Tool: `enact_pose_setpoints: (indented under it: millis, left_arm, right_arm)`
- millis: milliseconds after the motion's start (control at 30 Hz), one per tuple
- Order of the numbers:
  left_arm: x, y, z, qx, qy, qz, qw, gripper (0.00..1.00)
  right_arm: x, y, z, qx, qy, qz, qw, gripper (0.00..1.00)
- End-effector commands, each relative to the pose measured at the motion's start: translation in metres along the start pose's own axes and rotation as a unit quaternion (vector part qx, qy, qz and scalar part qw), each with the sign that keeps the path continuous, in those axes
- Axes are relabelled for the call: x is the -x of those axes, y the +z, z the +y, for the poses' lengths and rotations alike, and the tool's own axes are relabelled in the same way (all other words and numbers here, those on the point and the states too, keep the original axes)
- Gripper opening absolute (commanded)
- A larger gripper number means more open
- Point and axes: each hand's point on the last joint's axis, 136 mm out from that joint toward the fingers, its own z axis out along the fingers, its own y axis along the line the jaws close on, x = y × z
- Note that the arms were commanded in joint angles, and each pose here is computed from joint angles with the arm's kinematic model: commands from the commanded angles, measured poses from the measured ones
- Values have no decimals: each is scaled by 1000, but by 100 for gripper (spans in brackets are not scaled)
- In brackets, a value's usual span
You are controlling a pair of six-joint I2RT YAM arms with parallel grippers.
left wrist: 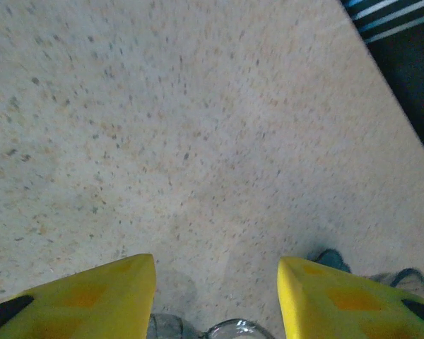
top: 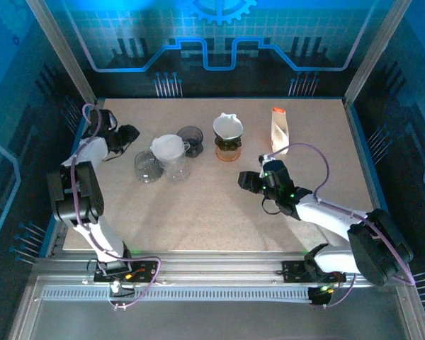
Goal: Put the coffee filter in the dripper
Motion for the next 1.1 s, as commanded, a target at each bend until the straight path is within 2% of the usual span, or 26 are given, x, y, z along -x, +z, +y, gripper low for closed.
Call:
enact_pose_setpoints:
  millis: [0, 133, 567, 800, 1067]
  left_arm:
    - [-14, 2, -11, -22, 29, 51, 998, 50]
    - [-26, 12, -13, -8, 56, 75, 996, 48]
    - [-63, 23, 1, 1, 82, 116, 990, 43]
    - [-72, 13, 5, 9, 96, 127, 987, 41]
    - [-93, 2, 16, 12, 79, 138, 987, 39]
  right_arm:
    - [1, -3, -10, -17, -5, -4, 1000, 59]
    - [2, -1, -10, -18, -3, -6, 1000, 59]
    - [3, -1, -15, -23, 0, -6, 1000, 58]
    - [3, -3, -22, -24, 5, -8, 1000, 58]
    - [4, -2, -26, -19, 14, -12, 1000, 58]
